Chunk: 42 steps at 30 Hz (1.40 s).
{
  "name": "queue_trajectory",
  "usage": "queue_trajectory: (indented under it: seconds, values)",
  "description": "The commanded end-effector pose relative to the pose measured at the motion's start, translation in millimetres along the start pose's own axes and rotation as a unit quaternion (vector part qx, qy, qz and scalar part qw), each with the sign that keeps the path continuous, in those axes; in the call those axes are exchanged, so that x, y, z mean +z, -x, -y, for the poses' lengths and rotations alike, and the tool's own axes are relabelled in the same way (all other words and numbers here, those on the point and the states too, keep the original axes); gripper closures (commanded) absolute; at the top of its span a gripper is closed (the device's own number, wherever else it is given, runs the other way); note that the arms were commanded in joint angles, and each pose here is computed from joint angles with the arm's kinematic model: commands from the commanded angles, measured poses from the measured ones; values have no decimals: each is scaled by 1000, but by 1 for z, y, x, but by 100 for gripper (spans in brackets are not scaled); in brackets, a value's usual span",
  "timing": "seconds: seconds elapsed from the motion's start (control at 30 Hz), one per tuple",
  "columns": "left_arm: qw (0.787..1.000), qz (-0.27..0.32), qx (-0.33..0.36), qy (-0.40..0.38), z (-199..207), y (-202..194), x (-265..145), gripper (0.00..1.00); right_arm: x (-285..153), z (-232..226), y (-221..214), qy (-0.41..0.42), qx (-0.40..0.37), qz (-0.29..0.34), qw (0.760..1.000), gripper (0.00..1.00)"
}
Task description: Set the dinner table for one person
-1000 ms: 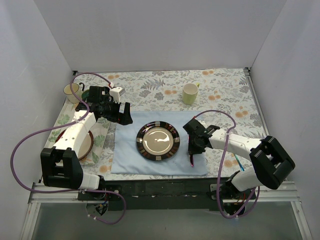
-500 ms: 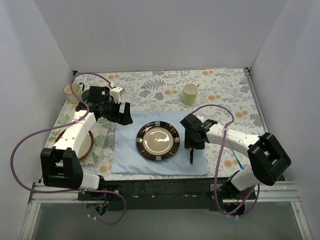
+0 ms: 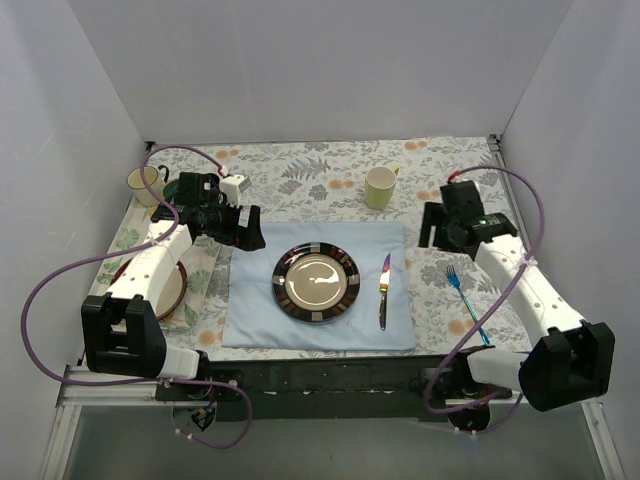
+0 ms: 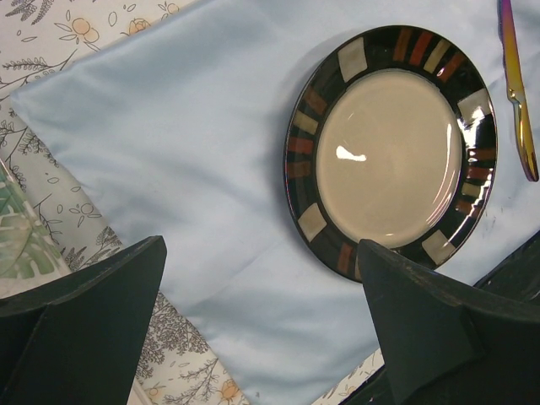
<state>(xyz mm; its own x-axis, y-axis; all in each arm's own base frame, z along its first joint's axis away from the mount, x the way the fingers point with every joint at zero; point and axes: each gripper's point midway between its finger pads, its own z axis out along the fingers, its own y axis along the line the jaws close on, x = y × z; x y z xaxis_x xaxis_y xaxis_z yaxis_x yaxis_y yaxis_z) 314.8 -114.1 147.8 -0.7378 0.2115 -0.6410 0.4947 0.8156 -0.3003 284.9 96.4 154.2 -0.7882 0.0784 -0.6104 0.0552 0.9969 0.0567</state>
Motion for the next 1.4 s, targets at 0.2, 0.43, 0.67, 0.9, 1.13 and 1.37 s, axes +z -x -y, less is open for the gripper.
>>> queue_trajectory:
  seconds: [0.2,0.43,0.67,0.9,1.13,1.37]
  values:
    - [1000,12,15,-14,6,7,-7,2,43,113,-62,-76,-57,-105,990,23]
    - [1000,12,19,-15,7,6,-9,2,68,128,-95,-68,-31,-196,978,34]
    - [1000,9,17,-18,8,6,-8,2,75,125,-107,-56,-30,-229,971,48]
    - [1000,6,17,-16,6,4,-7,2,80,125,-111,-54,-32,-245,967,99]
    - [999,25,34,-17,12,26,-23,2,56,131,-47,-97,-2,-139,986,99]
    - [996,49,55,-48,38,51,-55,2,-28,3,58,9,49,94,994,99]
